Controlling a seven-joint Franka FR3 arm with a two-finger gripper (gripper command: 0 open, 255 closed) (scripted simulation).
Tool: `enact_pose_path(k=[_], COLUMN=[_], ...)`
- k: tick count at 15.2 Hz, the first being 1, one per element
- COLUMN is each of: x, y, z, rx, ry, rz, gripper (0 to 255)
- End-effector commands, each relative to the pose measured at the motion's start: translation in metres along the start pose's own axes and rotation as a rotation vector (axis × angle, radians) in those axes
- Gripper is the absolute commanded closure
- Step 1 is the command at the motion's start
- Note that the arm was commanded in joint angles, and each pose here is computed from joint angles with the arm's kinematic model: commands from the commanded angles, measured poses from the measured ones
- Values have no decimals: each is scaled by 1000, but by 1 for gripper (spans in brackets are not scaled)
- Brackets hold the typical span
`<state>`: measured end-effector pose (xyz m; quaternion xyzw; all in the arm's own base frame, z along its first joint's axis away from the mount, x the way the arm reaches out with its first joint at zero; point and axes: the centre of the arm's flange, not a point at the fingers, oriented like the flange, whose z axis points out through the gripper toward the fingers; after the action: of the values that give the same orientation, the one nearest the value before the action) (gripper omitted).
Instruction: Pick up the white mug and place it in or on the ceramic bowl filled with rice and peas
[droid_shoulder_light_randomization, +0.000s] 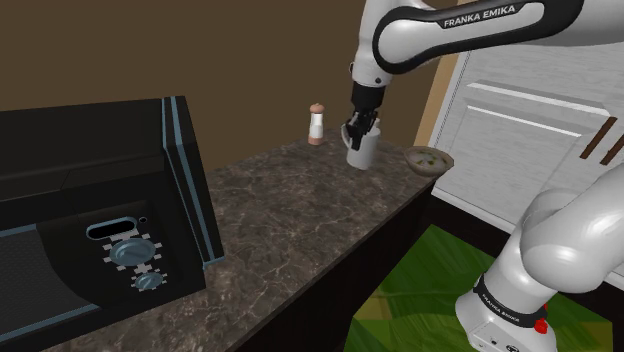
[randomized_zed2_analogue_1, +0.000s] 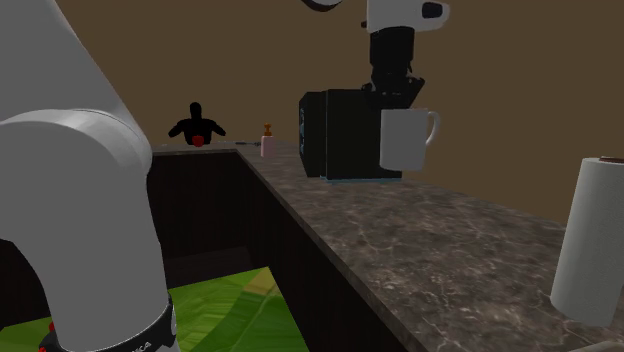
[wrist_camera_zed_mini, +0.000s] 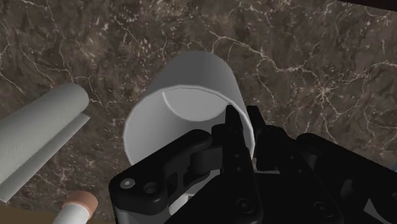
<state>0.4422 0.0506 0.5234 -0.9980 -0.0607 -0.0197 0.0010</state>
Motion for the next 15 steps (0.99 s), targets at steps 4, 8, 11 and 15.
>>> enact_pose_path(k=[4,8,11,15], x=[-19,-32,-41,-54], y=[63,114,153,204], z=[-7,-10,-13,-16], rx=[0,0,0,0], ry=[0,0,0,0], rz=[-1,-1,-1,-1], gripper=[255,255,255,255])
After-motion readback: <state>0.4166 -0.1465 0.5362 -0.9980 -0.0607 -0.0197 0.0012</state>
